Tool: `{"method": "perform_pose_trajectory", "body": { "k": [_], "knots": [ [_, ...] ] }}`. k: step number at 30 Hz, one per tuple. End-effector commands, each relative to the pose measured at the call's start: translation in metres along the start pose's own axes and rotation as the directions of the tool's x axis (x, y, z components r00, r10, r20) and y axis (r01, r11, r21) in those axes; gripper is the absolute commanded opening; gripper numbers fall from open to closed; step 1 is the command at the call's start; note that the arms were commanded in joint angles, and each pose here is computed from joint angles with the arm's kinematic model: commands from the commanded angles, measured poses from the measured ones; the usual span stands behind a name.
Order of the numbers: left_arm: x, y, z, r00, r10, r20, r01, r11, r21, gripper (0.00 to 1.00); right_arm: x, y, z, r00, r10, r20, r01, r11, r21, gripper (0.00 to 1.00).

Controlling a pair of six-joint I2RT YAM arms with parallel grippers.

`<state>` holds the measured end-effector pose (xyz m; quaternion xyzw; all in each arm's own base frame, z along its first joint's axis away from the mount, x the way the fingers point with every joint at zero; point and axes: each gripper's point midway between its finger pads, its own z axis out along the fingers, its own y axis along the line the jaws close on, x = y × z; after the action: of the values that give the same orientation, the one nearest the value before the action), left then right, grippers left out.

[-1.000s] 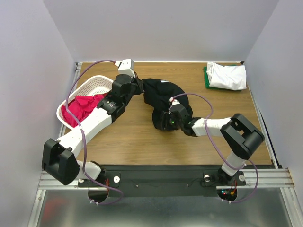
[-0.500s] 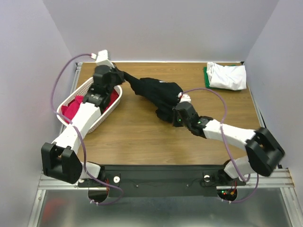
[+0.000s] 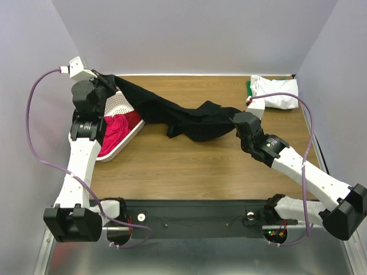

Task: Fold and stack the t-shirts
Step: Flatten the tshirt out

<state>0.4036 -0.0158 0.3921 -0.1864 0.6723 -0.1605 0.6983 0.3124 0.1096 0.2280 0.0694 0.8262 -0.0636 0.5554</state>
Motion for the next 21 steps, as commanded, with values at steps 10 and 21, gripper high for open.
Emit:
{"method": "perform_pose_trajectory", "body": {
  "k": [10, 21],
  "knots": [
    [-0.002, 0.011, -0.032, 0.998, -0.03, 0.056, 0.029, 1.0, 0.009, 0.0, 0.058, -0.006, 0.008, 0.988, -0.052, -0.146, 0.055, 0.998, 0.019, 0.71],
    [0.016, 0.011, -0.043, 1.0, -0.028, 0.009, 0.028, 0.999, 0.042, 0.0, 0.09, 0.036, 0.028, 0.97, -0.057, -0.236, 0.036, 0.995, -0.095, 0.87]
  ]
}}
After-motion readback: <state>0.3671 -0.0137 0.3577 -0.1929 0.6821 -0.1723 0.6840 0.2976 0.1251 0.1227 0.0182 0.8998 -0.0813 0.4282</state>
